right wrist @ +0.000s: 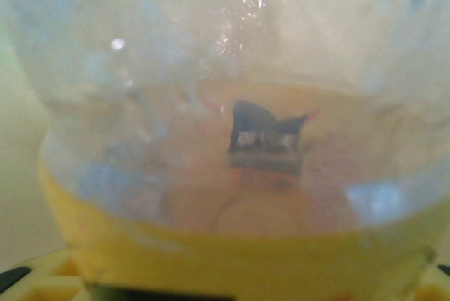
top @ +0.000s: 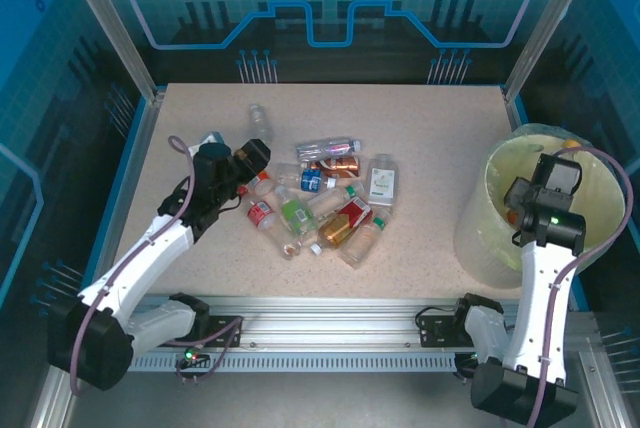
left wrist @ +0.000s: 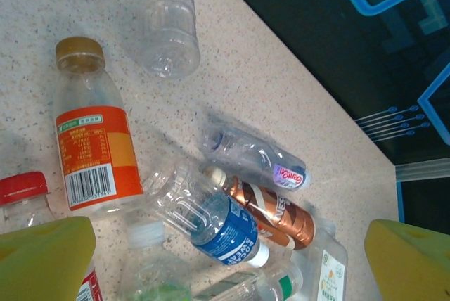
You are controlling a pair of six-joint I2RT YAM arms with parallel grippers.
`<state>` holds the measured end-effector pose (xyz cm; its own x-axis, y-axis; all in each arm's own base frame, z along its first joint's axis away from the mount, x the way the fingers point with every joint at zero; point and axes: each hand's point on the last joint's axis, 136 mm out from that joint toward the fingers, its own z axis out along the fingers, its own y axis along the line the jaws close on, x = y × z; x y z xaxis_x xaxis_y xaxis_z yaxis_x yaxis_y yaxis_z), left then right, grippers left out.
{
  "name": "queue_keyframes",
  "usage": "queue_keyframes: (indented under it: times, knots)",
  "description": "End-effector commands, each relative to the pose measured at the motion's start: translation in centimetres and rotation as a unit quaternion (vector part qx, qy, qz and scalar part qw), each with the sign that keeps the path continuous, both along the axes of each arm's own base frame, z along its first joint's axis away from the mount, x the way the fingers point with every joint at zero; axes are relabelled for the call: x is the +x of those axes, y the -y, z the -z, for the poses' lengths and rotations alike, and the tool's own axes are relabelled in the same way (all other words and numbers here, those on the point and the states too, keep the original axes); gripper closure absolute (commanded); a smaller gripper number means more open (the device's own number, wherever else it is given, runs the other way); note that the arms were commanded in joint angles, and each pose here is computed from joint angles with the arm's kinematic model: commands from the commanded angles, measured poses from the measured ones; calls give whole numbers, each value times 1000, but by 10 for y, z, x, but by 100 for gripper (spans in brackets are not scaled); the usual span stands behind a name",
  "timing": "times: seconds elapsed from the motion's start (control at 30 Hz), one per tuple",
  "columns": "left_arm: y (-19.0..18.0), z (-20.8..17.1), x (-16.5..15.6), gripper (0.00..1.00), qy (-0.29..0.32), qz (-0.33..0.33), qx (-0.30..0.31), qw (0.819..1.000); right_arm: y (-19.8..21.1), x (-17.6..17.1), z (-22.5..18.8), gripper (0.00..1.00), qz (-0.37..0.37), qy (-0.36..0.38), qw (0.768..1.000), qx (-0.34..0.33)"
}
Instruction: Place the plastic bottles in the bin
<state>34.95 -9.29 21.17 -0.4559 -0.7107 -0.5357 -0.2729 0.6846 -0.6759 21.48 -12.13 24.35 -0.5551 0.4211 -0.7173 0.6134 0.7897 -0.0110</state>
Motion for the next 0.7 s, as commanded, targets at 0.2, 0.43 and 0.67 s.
queue_keyframes:
  times: [0.2,0.43,0.67]
  knots:
    - [-8,5,8,1,-22,-19,-40,999,-10,12,-8,29,-34,51,998,11]
    - [-13,6,8,1,-31,-29,-37,998,-16,5,-34,17,-41,85,996,5]
    - [-17,-1,8,1,-43,-34,-25,998,-56,10,-80,7,-116,178,976,58]
